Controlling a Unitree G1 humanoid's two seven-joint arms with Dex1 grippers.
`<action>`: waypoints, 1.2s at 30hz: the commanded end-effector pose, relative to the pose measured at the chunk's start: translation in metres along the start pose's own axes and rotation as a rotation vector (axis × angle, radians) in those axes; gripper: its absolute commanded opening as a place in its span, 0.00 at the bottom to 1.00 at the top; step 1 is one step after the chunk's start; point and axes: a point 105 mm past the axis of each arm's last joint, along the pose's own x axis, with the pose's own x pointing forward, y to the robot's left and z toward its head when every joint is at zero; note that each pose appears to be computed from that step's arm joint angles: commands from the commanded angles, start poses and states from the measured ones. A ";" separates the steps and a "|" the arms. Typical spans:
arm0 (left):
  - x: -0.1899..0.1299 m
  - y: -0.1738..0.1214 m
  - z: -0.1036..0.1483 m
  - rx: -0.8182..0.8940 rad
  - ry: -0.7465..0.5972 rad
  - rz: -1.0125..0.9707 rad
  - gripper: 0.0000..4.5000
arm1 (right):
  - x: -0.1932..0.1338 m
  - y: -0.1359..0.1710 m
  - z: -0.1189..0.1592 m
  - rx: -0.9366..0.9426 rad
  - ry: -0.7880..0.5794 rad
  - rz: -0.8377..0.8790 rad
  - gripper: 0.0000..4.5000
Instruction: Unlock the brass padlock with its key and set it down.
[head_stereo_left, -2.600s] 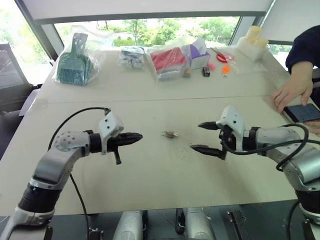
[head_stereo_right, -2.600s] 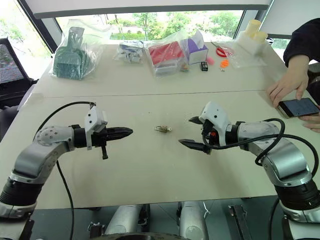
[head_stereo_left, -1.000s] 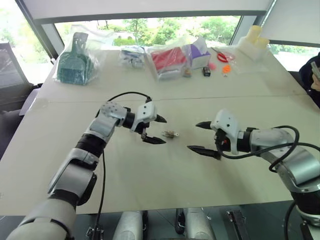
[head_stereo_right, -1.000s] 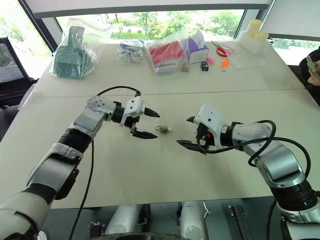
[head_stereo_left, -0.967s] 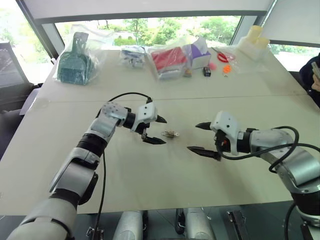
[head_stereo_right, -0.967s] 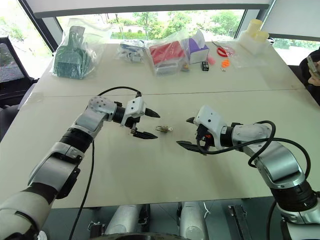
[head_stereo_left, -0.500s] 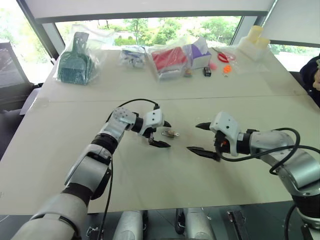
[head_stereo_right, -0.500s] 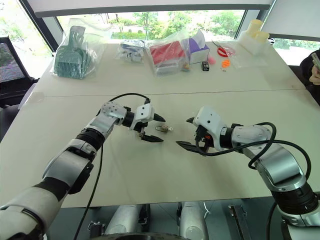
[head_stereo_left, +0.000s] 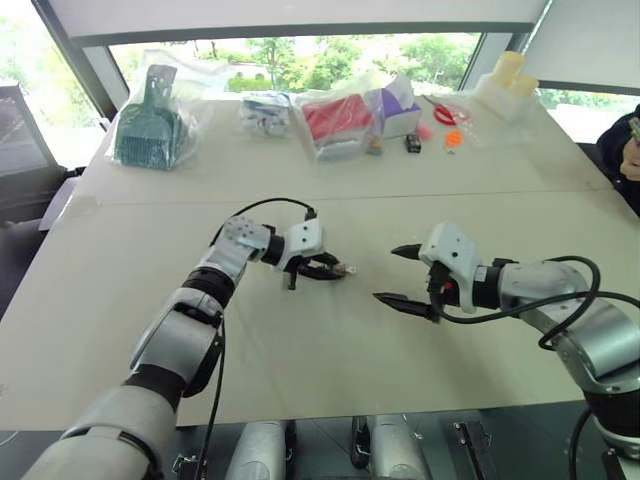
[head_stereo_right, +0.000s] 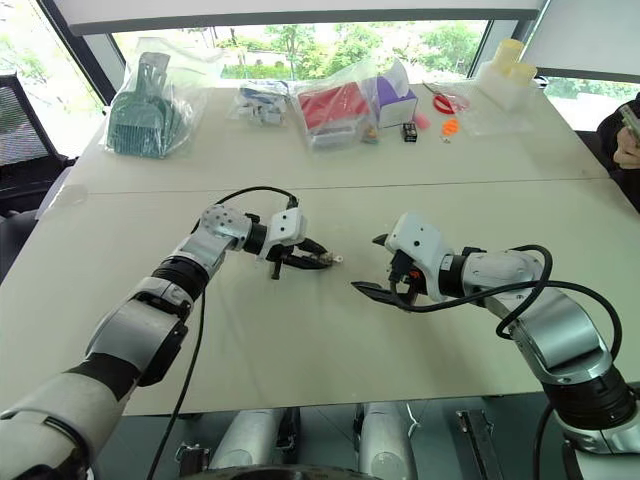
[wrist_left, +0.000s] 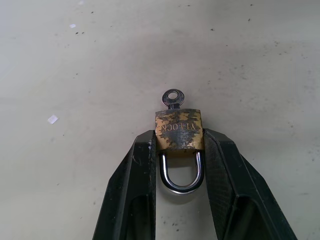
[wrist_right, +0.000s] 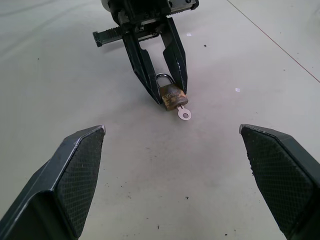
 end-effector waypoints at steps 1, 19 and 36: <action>-0.026 0.020 0.033 0.041 -0.084 0.042 0.16 | 0.007 -0.006 0.020 -0.156 -0.061 -0.058 1.00; -0.075 0.005 0.065 0.010 -0.129 -0.022 0.16 | 0.066 -0.001 0.061 -0.949 -0.247 -0.192 1.00; -0.074 0.000 0.065 0.038 -0.109 -0.032 0.16 | 0.069 -0.001 0.059 -1.014 -0.249 -0.178 0.00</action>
